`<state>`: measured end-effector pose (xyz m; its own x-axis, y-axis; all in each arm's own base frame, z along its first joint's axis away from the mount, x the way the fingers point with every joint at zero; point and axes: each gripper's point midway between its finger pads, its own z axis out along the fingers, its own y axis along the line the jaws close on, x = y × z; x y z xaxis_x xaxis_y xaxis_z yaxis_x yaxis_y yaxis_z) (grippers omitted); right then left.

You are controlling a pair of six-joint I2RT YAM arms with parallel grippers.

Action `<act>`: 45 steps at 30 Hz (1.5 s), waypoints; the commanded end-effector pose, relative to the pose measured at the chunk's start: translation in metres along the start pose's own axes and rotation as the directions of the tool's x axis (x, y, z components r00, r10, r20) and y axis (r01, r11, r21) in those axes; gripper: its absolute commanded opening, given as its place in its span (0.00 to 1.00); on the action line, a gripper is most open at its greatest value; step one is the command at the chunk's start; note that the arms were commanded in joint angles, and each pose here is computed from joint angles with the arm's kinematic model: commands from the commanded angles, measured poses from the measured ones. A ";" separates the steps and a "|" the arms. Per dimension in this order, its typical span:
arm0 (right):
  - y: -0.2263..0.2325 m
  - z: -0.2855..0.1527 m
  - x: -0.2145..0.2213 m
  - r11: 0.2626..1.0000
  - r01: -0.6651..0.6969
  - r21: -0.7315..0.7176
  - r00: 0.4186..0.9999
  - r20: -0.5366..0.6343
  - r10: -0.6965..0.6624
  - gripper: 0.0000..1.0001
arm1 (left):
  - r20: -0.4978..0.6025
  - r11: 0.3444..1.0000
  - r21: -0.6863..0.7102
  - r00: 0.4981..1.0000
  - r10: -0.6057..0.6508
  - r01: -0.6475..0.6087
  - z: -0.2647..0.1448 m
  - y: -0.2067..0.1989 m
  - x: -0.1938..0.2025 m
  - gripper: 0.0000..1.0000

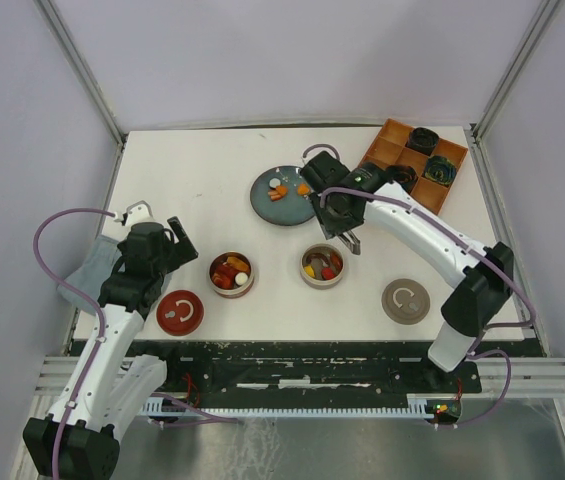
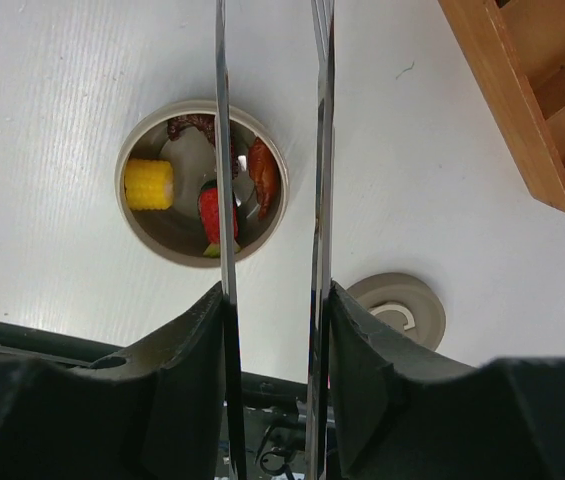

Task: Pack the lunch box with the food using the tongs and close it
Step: Pick up the fake food from the plate.

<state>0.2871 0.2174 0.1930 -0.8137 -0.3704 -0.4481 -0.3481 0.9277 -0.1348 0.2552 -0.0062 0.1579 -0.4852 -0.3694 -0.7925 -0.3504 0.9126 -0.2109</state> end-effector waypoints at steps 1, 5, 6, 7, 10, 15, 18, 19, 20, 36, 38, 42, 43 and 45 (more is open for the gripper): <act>0.006 0.012 -0.019 1.000 -0.001 -0.023 0.999 0.038 0.002 0.48 | 0.057 1.000 0.026 0.998 -0.005 0.003 -0.001 -0.005 -0.014 1.00; 0.005 0.026 -0.031 1.000 0.000 -0.015 0.999 0.032 0.001 0.48 | 0.058 1.000 0.024 0.998 -0.004 0.003 -0.001 -0.005 -0.015 1.00; 0.004 0.029 -0.035 1.000 -0.004 -0.011 0.999 0.034 0.004 0.48 | 0.058 1.000 0.025 0.998 -0.004 0.003 0.000 -0.005 -0.014 1.00; 0.004 0.033 -0.038 1.000 -0.006 -0.007 0.999 0.032 0.006 0.48 | 0.057 1.000 0.025 0.998 -0.004 0.002 0.000 -0.005 -0.014 1.00; 0.002 0.040 -0.049 1.000 -0.008 0.004 1.000 0.025 0.008 0.48 | 0.054 1.000 0.027 0.999 -0.002 0.001 0.000 -0.006 -0.014 1.00; 0.001 0.048 -0.061 1.000 0.007 0.021 0.999 0.034 -0.008 0.48 | 0.061 1.000 0.022 0.998 -0.006 0.004 -0.001 -0.005 -0.015 1.00; -0.001 0.052 -0.067 0.999 0.022 0.028 0.999 0.026 -0.022 0.49 | 0.060 1.000 0.021 0.998 -0.005 0.004 -0.001 -0.004 -0.015 1.00; -0.001 0.055 -0.068 0.999 0.027 0.029 0.999 0.023 -0.028 0.49 | 0.060 1.000 0.021 0.998 -0.005 0.003 -0.001 -0.004 -0.015 1.00; -0.001 0.056 -0.070 0.999 0.032 0.027 0.999 0.022 -0.032 0.49 | 0.061 1.000 0.022 0.998 -0.006 0.005 -0.001 -0.005 -0.015 1.00; -0.008 0.097 -0.093 0.997 0.054 0.047 0.999 0.000 -0.054 0.50 | 0.068 1.000 0.021 0.998 -0.007 0.006 -0.002 -0.004 -0.016 0.99; -0.007 0.102 -0.093 0.997 0.061 0.036 0.998 -0.015 -0.061 0.50 | 0.066 1.000 0.022 0.998 -0.006 0.005 -0.002 -0.004 -0.016 0.99; -0.003 0.110 -0.092 0.997 0.072 0.020 0.997 -0.031 -0.071 0.50 | 0.066 1.000 0.032 0.998 -0.002 0.000 -0.002 -0.006 -0.016 0.99; -0.002 0.112 -0.093 0.997 0.073 0.014 0.997 -0.032 -0.073 0.50 | 0.066 0.999 0.032 0.998 -0.001 -0.001 -0.002 -0.006 -0.016 0.99; 0.000 0.114 -0.094 0.997 0.074 0.005 0.997 -0.033 -0.074 0.51 | 0.067 0.999 0.034 0.998 -0.001 -0.001 -0.002 -0.006 -0.016 0.99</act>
<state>0.4079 0.2487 0.1212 -0.8228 -0.4334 -0.3675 -0.3886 0.9010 -0.1926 0.2549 -0.0061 0.1595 -0.4800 -0.3700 -0.7954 -0.3488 0.9125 -0.2139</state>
